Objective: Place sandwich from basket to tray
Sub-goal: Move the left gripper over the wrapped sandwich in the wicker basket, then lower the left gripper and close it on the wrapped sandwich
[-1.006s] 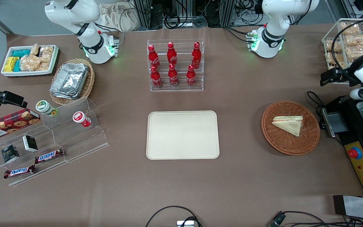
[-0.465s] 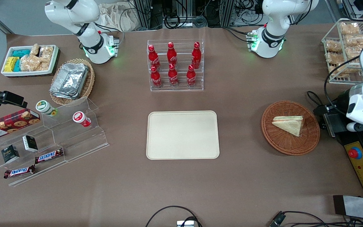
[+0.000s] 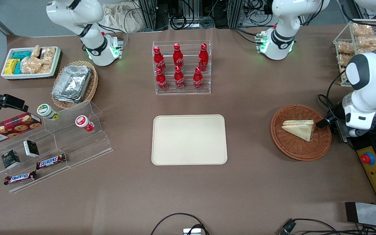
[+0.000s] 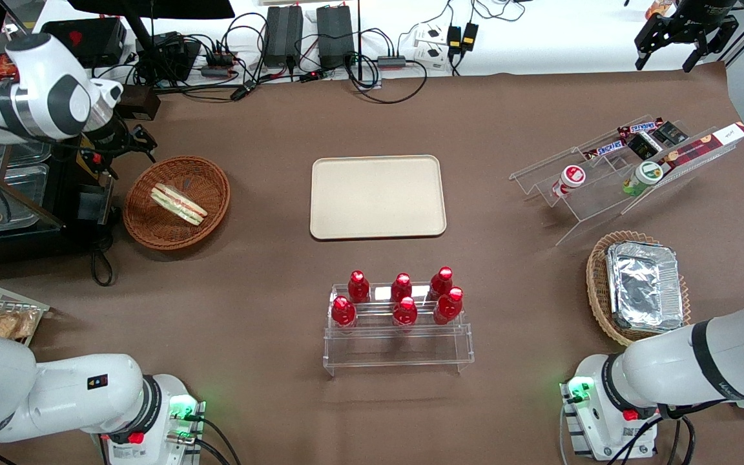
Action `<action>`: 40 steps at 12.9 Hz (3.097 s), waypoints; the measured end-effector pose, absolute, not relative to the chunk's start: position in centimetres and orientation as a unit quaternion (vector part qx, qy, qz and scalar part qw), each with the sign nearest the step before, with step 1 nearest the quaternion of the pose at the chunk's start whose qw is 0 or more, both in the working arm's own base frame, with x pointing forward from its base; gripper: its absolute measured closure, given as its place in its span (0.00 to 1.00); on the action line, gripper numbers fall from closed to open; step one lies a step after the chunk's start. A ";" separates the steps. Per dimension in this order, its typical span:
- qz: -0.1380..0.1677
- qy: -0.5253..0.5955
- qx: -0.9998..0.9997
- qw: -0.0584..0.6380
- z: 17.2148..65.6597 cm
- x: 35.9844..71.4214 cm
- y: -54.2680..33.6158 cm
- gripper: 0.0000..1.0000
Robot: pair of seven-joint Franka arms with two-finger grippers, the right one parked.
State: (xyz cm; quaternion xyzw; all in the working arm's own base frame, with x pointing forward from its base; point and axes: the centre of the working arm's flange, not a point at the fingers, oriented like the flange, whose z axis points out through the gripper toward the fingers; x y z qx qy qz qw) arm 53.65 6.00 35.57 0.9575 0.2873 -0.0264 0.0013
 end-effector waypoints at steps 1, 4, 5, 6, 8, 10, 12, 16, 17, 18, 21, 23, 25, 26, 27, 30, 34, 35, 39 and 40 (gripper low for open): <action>-0.025 0.306 0.952 0.010 34.7 53.2 6.0 0.00; -0.015 0.346 0.938 0.026 33.1 52.4 6.4 0.00; -0.009 0.355 0.934 0.032 32.5 52.1 6.6 0.00; -0.004 0.362 0.931 0.037 31.8 51.7 6.7 0.00; 0.003 0.373 0.927 0.044 30.3 50.8 6.7 0.00; 0.006 0.380 0.924 0.048 29.2 50.4 6.7 0.00; 0.009 0.390 0.919 0.054 28.3 50.2 6.7 0.00; 0.011 0.403 0.913 0.058 26.9 50.2 6.7 0.00; 0.013 0.408 0.911 0.058 26.6 50.3 6.6 0.00; 0.015 0.412 0.909 0.058 26.4 50.4 6.4 0.00; 0.014 0.415 0.908 0.059 25.6 50.6 5.4 0.00; 0.015 0.415 0.908 0.058 25.3 50.6 5.3 0.00; 0.015 0.416 0.908 0.058 25.1 50.6 5.4 0.04; 0.015 0.416 0.908 0.058 25.0 50.6 5.4 0.13; 0.015 0.416 0.908 0.058 25.0 50.6 5.4 0.26; 0.016 0.411 0.910 0.059 25.1 50.7 4.8 0.58; 0.018 0.402 0.914 0.060 25.5 50.8 4.2 0.72; 0.017 0.398 0.915 0.060 25.9 50.8 3.9 0.78; 0.011 0.352 0.934 0.058 29.6 50.7 2.5 0.81; 0.010 0.328 0.943 0.050 30.6 50.5 2.2 0.81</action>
